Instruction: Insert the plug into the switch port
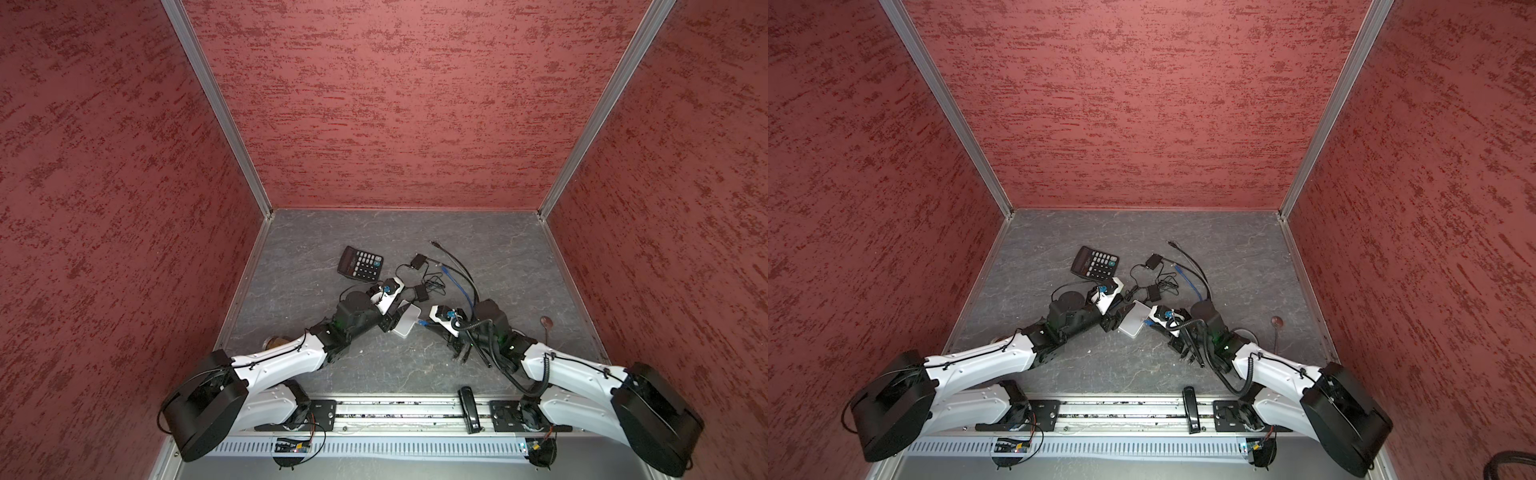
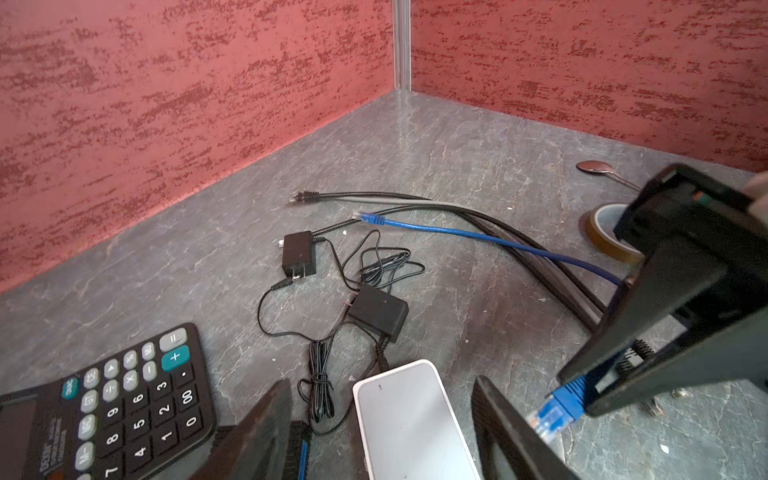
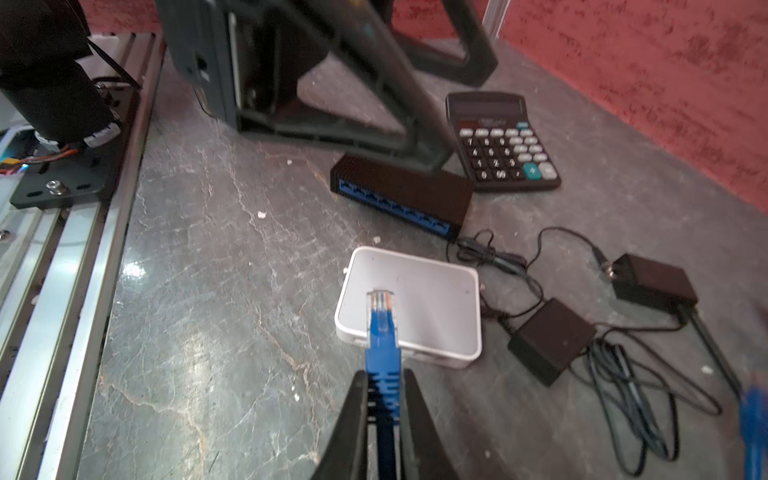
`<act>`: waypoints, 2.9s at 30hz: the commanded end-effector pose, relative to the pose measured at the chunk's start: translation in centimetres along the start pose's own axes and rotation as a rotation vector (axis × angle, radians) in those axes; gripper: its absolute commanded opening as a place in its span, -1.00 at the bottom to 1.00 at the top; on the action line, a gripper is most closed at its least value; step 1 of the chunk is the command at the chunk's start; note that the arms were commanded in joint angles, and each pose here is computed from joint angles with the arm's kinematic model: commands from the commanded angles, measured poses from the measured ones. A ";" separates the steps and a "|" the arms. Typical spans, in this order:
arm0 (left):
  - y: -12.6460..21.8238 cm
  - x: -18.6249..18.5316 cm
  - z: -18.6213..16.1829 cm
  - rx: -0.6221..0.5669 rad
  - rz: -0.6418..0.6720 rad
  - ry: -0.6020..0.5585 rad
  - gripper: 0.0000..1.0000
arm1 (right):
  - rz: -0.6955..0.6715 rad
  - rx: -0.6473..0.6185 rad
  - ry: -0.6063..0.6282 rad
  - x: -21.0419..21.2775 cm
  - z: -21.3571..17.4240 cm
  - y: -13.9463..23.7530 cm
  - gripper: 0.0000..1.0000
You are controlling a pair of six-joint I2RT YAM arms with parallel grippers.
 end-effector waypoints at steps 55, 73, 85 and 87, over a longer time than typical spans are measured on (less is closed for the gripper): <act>-5.7 -1.6 -10.6 0.359 0.010 0.435 0.50 | -0.291 -0.010 -0.035 -2.6 -4.2 -4.2 -1.00; -6.4 -2.2 -10.3 0.322 -0.019 0.467 0.50 | -0.341 -0.009 -0.039 -3.3 -4.8 -4.1 -1.00; -6.5 -2.8 -10.7 0.335 -0.043 0.467 0.48 | -0.313 0.016 -0.029 -3.0 -5.3 -4.9 -1.00; -6.6 -2.9 -10.6 0.335 -0.044 0.468 0.48 | -0.303 0.021 -0.032 -2.8 -5.4 -5.0 -1.00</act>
Point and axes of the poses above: each gripper's point midway between its finger pads, its own y axis back along the fingers, its own x axis along the line the jaws close on, z = x × y, the point moved 2 cm from there along y, back along the fingers, and after that the axes turned 11 degrees about -y, right-handed, at the moved point
